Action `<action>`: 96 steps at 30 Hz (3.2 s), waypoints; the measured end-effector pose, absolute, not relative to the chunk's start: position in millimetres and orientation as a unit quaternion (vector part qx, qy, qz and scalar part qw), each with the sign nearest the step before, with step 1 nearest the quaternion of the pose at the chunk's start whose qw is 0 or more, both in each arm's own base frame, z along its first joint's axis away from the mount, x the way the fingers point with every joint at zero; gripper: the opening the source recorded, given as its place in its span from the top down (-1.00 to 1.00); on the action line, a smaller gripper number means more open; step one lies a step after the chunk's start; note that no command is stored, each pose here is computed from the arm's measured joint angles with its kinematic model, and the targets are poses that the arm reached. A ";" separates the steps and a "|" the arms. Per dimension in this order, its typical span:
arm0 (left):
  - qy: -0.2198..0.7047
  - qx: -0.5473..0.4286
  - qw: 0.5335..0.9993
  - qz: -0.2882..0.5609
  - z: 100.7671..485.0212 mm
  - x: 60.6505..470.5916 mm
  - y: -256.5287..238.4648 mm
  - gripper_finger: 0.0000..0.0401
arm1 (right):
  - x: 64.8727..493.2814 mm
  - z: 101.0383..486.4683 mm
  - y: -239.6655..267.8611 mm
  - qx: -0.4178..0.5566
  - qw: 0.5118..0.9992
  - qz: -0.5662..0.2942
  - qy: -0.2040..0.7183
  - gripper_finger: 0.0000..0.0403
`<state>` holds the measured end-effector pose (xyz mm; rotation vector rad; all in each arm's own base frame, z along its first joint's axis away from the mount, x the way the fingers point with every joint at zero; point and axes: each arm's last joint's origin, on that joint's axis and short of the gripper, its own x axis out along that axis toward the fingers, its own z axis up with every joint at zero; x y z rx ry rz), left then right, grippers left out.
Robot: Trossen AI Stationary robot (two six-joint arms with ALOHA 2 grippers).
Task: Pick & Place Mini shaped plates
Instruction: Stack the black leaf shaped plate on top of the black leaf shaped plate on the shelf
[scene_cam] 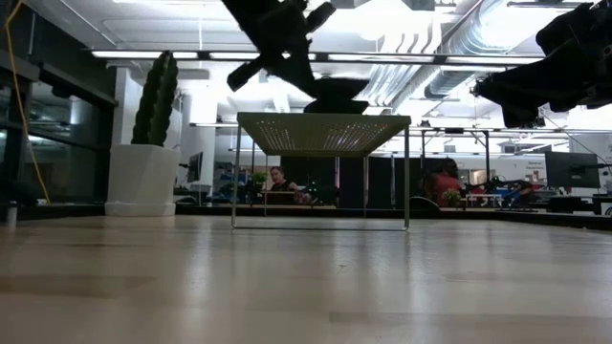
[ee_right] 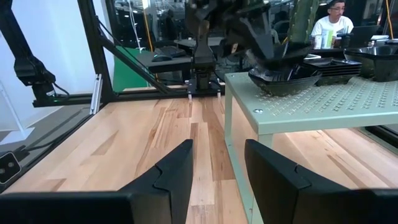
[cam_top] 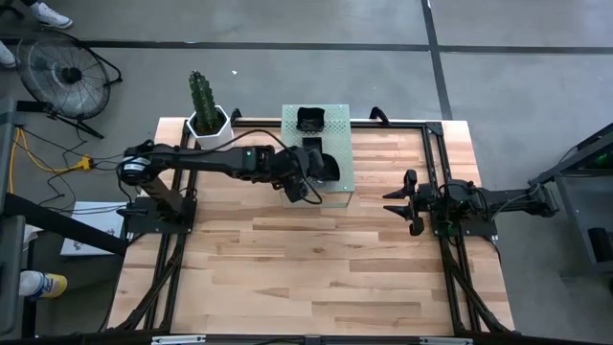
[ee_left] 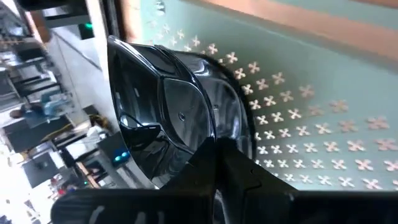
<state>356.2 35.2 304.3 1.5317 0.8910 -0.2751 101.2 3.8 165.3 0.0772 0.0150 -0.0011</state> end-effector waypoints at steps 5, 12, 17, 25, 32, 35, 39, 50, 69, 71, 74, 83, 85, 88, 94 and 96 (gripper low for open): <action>0.394 0.671 0.615 -0.126 297.9 360.0 35.6 1.00 | 101.2 165.2 3.7 0.039 0.999 -0.001 0.008 0.30; 0.398 0.675 0.608 -0.133 296.5 359.4 35.6 1.00 | 101.2 165.3 3.8 0.039 0.999 0.000 0.008 0.30; 0.398 0.675 0.607 -0.132 296.6 359.4 35.7 0.99 | 101.2 165.2 3.8 0.039 0.999 0.000 0.008 0.30; 0.407 0.676 0.601 -0.123 296.7 359.0 36.4 0.93 | 101.2 165.3 3.8 0.039 0.999 0.000 0.008 0.30; 0.416 0.678 0.595 -0.113 296.9 358.7 37.2 0.87 | 101.2 165.3 3.8 0.038 0.999 0.000 0.008 0.30; 0.407 0.676 0.602 -0.124 296.6 359.0 36.4 0.82 | 101.2 165.2 3.8 0.039 0.999 0.000 0.008 0.30; 0.403 0.676 0.604 -0.128 296.6 359.2 36.0 0.74 | 101.2 165.2 3.8 0.039 0.999 -0.001 0.008 0.30; 0.403 0.675 0.605 -0.126 296.9 359.3 36.0 0.51 | 101.2 165.3 3.8 0.038 0.999 -0.001 0.008 0.30; 0.432 0.675 0.593 -0.076 299.1 359.2 39.0 0.18 | 101.2 165.1 3.7 0.038 0.999 -0.001 0.008 0.30; 0.427 0.675 0.598 -0.069 300.2 360.2 39.1 0.18 | 101.2 165.2 3.7 0.039 0.999 -0.001 0.008 0.30; 0.424 0.676 0.600 -0.065 301.2 360.8 39.1 0.18 | 101.2 165.3 3.8 0.038 0.999 0.000 0.008 0.30; 0.426 0.675 0.599 -0.071 300.3 360.2 39.0 0.18 | 101.2 165.2 3.7 0.039 0.999 -0.001 0.008 0.30; 0.426 0.674 0.599 -0.070 300.3 360.2 39.0 0.18 | 101.2 165.3 3.7 0.039 0.999 -0.001 0.008 0.30; 0.426 0.669 0.606 -0.066 300.3 360.2 38.9 0.18 | 101.2 165.3 3.7 0.039 0.999 -0.001 0.008 0.30; 0.424 0.668 0.608 -0.064 300.7 360.6 39.0 0.18 | 101.2 165.2 3.8 0.039 0.999 0.000 0.008 0.30; 0.423 0.668 0.608 -0.063 300.9 360.8 39.0 0.18 | 101.2 165.3 3.7 0.039 0.999 -0.001 0.008 0.30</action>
